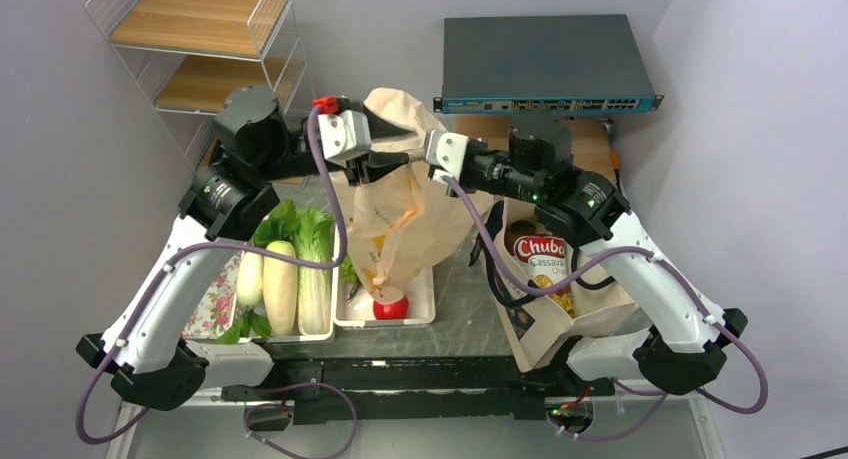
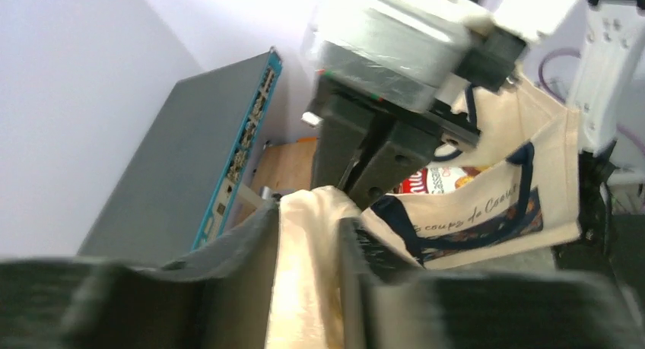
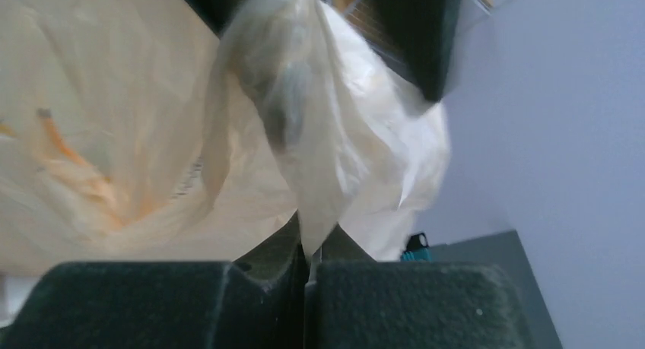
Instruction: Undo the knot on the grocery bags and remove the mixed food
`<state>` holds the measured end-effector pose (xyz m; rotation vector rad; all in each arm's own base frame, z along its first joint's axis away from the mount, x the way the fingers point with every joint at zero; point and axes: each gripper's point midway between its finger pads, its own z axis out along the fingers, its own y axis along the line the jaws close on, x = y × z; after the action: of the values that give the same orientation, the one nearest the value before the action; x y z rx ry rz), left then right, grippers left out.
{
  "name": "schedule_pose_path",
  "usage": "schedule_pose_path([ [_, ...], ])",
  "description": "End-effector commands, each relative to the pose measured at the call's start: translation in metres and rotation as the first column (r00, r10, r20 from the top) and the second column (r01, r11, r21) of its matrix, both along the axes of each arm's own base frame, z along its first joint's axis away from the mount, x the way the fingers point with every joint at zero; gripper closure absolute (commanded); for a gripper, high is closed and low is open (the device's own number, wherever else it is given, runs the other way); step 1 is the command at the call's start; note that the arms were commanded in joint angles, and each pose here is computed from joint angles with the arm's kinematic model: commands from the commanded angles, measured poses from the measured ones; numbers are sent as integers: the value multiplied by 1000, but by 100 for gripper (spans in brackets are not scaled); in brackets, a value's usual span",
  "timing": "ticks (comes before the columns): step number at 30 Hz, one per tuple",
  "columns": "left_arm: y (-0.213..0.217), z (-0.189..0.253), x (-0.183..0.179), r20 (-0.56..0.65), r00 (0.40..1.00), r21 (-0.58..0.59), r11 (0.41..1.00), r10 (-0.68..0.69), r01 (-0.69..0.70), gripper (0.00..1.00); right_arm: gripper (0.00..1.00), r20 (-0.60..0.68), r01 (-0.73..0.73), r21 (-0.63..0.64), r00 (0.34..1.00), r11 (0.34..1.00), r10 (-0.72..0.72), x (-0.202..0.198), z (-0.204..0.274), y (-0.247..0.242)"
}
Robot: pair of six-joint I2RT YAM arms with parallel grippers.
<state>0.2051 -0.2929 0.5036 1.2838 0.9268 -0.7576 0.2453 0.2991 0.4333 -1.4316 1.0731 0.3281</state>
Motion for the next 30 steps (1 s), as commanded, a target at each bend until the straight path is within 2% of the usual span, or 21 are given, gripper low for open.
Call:
schedule_pose_path([
  [1, 44, 66, 24, -37, 971, -227, 944, 236, -238, 35, 100, 74, 222, 203, 968, 954, -241, 25, 53, -31],
  [2, 61, 83, 37, -69, 947, -299, 899, 314, -320, 20, 100, 60, 267, 235, 956, 935, -288, 31, 58, -40],
  [4, 96, 112, 55, -127, 898, -414, 800, 421, -434, 3, 100, 30, 351, 325, 924, 878, -381, 43, 75, -63],
  [6, 120, 128, 63, -155, 860, -476, 726, 485, -496, 1, 100, -8, 406, 430, 895, 806, -446, 49, 99, -90],
  [8, 142, 138, 67, -132, 810, -538, 645, 572, -543, 1, 100, -49, 421, 541, 880, 728, -472, 46, 133, -117],
  [11, 161, 130, 79, -128, 731, -558, 561, 670, -612, 0, 100, -54, 402, 677, 862, 617, -503, 31, 180, -150],
  [12, 160, 122, 86, -134, 722, -534, 564, 679, -630, 1, 100, -33, 393, 710, 847, 584, -530, 24, 193, -161],
  [13, 154, 111, 90, -130, 731, -493, 596, 670, -634, 1, 100, -29, 409, 740, 812, 534, -583, 22, 203, -176],
  [15, 131, 79, 94, -110, 787, -385, 704, 607, -597, 4, 100, -18, 454, 782, 702, 428, -712, 19, 219, -214],
  [18, 82, 26, 79, -194, 909, -213, 888, 369, -407, 8, 100, -31, 556, 787, 468, 268, -883, 20, 220, -276],
  [20, 51, -7, 68, -291, 928, -102, 957, 234, -273, 9, 100, -9, 611, 762, 340, 214, -940, 17, 208, -303],
  [22, 26, -37, 56, -321, 933, -4, 984, 165, -176, 10, 100, 12, 648, 744, 231, 163, -973, 11, 195, -326],
  [25, -2, -67, 41, -286, 951, 94, 991, 118, -94, 11, 100, -3, 721, 689, 116, 82, -993, 2, 175, -353],
  [30, -28, -77, 33, -242, 969, 115, 993, 56, -29, 8, 100, -12, 856, 514, -58, -56, -998, 5, 131, -388],
])
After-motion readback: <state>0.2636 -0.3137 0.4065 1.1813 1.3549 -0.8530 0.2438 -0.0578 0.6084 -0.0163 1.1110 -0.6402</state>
